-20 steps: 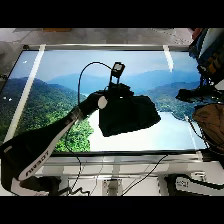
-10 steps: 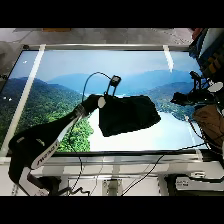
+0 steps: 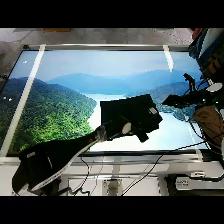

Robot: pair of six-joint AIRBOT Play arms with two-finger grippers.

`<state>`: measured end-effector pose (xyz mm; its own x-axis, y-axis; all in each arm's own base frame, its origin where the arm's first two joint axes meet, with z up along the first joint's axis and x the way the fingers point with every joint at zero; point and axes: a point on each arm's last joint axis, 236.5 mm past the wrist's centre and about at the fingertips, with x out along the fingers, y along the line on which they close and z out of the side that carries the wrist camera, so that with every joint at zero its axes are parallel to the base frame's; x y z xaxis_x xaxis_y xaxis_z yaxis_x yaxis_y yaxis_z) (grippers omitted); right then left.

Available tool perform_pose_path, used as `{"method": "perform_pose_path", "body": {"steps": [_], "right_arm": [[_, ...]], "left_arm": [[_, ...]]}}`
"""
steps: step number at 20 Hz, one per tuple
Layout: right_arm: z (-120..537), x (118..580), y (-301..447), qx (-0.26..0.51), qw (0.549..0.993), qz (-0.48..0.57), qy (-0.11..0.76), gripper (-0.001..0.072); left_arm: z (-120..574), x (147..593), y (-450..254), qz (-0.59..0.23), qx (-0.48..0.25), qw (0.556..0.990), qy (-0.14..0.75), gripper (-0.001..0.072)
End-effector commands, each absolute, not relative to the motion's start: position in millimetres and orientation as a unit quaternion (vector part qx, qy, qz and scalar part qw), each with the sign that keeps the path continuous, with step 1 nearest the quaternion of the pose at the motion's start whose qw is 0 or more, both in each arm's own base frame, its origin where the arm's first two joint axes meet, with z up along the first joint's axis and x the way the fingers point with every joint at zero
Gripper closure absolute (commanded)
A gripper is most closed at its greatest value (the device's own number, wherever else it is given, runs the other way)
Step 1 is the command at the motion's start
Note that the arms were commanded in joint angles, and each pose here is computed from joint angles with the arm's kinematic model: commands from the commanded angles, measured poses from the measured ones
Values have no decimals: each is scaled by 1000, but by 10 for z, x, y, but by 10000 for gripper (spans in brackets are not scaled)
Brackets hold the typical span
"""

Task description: Fold the clothes and pants, and hang the long-sleeved shirts on hangers.

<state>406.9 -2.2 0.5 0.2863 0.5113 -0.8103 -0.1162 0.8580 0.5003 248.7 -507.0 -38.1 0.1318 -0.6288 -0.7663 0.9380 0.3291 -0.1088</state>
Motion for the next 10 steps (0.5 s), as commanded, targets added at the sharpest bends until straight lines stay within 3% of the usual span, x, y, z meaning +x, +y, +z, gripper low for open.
{"method": "perform_pose_path", "body": {"steps": [1,7,10], "right_arm": [[47,4001,82,179,772,229,565,2],[-138,3920,199,130,756,229,599,4],[-338,4112,298,72,773,203,597,6]], "left_arm": [[-338,1972,-5249,-578,229,692,367,693],[-304,2085,-5171,-571,227,696,372,693],[-308,2259,-5078,-558,221,704,379,693]]}}
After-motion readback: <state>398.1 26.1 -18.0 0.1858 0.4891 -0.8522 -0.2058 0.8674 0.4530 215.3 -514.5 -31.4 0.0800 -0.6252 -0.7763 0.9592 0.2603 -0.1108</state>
